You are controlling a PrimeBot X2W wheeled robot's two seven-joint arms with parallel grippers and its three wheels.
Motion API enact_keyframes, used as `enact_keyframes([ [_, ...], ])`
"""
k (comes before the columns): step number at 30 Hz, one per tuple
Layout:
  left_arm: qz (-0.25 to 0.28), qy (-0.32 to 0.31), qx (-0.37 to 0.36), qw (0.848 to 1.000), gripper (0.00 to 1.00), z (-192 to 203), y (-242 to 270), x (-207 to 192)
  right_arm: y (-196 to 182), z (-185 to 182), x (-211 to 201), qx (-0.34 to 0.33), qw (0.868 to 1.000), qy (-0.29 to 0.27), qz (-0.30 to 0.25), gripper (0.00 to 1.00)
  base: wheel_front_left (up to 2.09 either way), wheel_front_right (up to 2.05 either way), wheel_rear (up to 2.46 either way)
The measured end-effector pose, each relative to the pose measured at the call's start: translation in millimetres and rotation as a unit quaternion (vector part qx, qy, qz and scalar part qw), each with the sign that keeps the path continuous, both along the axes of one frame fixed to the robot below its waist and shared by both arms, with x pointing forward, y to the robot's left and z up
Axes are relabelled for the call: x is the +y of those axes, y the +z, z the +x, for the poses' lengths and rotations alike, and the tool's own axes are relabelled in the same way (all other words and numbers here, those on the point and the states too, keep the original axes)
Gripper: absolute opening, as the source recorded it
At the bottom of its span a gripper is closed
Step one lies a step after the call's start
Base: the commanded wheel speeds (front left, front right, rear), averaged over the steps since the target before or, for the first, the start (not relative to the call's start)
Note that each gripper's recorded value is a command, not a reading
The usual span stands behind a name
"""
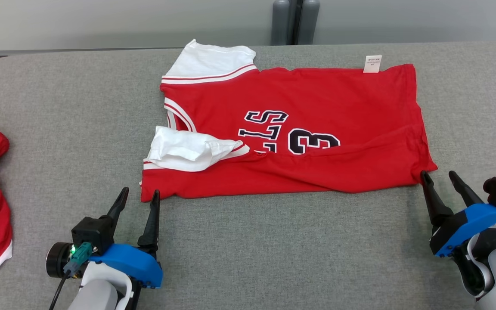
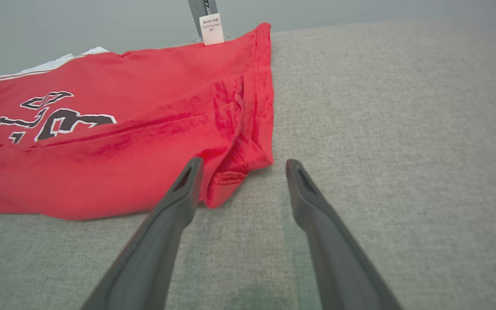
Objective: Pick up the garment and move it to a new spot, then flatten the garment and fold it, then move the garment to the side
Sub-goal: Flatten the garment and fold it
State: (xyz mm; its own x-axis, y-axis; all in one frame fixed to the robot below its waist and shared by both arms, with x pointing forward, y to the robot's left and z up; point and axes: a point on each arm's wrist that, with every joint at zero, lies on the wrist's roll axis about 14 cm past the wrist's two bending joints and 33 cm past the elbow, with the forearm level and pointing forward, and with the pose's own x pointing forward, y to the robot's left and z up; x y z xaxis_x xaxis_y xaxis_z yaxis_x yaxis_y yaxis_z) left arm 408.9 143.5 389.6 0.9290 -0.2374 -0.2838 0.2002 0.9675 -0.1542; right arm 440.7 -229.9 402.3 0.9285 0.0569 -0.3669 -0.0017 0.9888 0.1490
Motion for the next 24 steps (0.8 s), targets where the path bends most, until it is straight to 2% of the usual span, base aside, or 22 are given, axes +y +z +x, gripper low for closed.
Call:
enact_keyframes([
  [7,-0.002,-0.001,0.033,0.999,1.0,-7.9,-19.8,-1.5,-14.0,6.4,5.8,0.024,1.0,0.005,-0.003,1.0,0.0,0.0,0.0],
  [17,-0.004,-0.013,0.057,0.998,1.0,9.3,-31.9,-8.7,-30.8,19.9,10.7,0.047,0.998,0.018,-0.024,1.0,0.0,0.0,0.0],
  [18,-0.004,-0.014,0.061,0.998,0.91,10.1,-33.9,-9.5,-30.8,21.5,11.8,0.046,0.998,0.019,-0.024,0.6,0.0,0.0,0.0],
  [19,-0.001,-0.017,0.064,0.998,0.62,10.8,-36.0,-9.7,-30.5,22.8,13.5,0.043,0.999,0.021,-0.023,0.17,0.0,0.0,0.0],
  [20,0.001,-0.018,0.066,0.998,0.24,12.1,-36.9,-9.7,-29.5,24.1,15.5,0.039,0.999,0.022,-0.021,0.0,0.0,0.0,0.0],
  [21,-0.002,-0.018,0.066,0.998,0.0,13.5,-36.4,-10.5,-28.1,25.0,16.4,0.035,0.999,0.021,-0.019,0.0,0.0,0.0,0.0],
  [24,-0.005,-0.018,0.061,0.998,0.0,15.0,-33.2,-11.9,-21.9,25.5,16.0,0.018,1.0,0.018,-0.016,0.0,0.0,0.0,0.0],
])
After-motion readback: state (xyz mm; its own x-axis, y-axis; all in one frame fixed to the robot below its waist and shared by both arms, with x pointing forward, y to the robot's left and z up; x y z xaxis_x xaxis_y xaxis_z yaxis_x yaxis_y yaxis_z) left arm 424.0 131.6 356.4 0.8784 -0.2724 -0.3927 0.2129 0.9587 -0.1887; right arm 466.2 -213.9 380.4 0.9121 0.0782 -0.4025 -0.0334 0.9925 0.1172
